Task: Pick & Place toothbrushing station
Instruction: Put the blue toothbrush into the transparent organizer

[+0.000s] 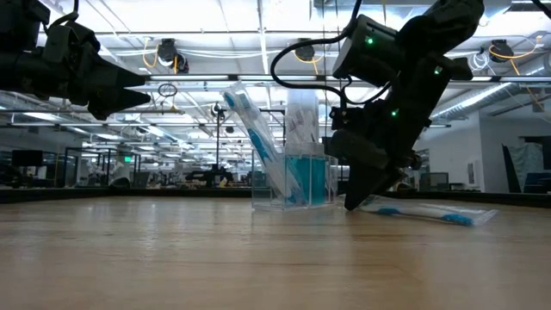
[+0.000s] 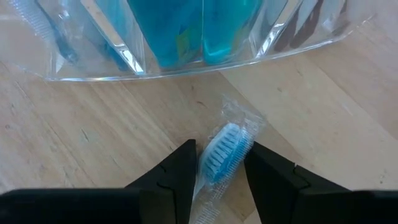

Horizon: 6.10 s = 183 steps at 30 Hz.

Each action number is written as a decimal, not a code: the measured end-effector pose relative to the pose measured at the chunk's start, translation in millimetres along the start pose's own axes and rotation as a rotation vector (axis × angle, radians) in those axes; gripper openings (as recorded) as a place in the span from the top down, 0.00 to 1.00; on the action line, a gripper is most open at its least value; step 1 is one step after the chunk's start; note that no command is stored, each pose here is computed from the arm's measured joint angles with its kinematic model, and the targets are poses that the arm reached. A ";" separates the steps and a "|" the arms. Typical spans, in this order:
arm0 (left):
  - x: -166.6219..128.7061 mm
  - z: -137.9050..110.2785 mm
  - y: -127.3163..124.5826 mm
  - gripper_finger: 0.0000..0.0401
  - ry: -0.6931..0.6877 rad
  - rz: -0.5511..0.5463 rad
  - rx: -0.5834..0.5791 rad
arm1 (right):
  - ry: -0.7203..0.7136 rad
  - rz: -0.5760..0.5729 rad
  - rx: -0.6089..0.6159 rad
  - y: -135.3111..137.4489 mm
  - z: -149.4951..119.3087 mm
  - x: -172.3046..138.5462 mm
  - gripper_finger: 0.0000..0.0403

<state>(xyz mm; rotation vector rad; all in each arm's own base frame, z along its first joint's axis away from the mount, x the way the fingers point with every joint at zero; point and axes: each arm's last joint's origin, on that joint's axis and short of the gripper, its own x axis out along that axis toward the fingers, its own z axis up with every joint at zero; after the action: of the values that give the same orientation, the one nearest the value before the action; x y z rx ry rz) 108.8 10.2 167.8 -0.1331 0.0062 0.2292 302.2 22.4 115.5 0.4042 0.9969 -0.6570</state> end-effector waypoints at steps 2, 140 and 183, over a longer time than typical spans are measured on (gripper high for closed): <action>0.0 0.0 0.0 0.30 0.000 0.000 0.000 | -0.001 0.002 -0.003 0.2 0.2 0.0 0.69; 0.0 0.0 0.0 0.30 0.000 0.000 0.000 | -0.027 0.064 -0.183 6.1 2.4 -0.7 0.85; 0.0 0.0 0.0 0.30 0.000 0.000 0.000 | -1.283 0.556 -0.234 9.0 81.4 -104.4 0.85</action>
<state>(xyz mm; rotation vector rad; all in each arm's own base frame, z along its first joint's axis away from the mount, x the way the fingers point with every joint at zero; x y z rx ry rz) 108.8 10.2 167.8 -0.1331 0.0061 0.2292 320.8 14.3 246.7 -0.0107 -0.2756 -0.1767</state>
